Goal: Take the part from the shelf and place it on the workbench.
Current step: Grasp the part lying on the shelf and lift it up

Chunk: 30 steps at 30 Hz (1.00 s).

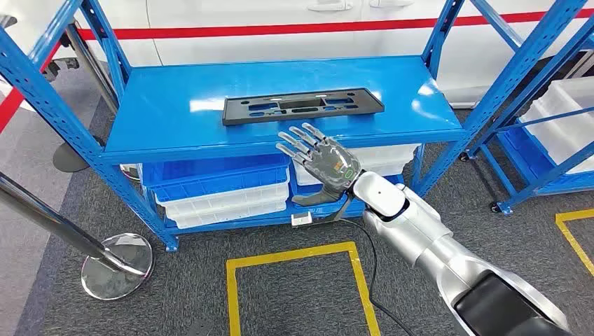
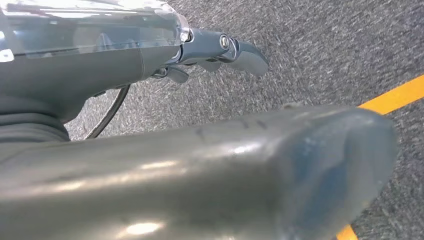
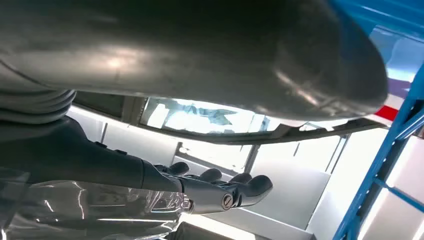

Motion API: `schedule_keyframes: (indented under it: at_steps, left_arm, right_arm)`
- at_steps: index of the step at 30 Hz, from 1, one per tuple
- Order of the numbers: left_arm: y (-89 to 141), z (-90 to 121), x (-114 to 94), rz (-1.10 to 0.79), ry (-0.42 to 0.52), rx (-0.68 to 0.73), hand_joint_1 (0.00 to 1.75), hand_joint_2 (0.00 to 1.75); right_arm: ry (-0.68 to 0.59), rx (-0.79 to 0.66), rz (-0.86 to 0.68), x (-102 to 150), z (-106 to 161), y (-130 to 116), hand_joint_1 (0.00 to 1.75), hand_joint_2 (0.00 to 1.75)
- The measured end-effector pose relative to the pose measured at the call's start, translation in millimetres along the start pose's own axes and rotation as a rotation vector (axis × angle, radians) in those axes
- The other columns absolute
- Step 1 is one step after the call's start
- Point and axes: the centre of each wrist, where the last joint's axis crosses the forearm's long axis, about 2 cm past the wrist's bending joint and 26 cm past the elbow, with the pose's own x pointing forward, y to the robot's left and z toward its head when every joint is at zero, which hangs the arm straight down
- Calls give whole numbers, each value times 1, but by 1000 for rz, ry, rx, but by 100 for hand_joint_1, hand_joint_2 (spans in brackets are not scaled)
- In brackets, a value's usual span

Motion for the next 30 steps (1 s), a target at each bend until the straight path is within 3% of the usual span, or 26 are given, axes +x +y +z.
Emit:
schedule_keyframes:
  at_steps: [30]
  left_arm:
    - [-4,1,2,29,19,-2,0,0]
  right_arm:
    - [-13,60,-2,-14,4,4,0,0]
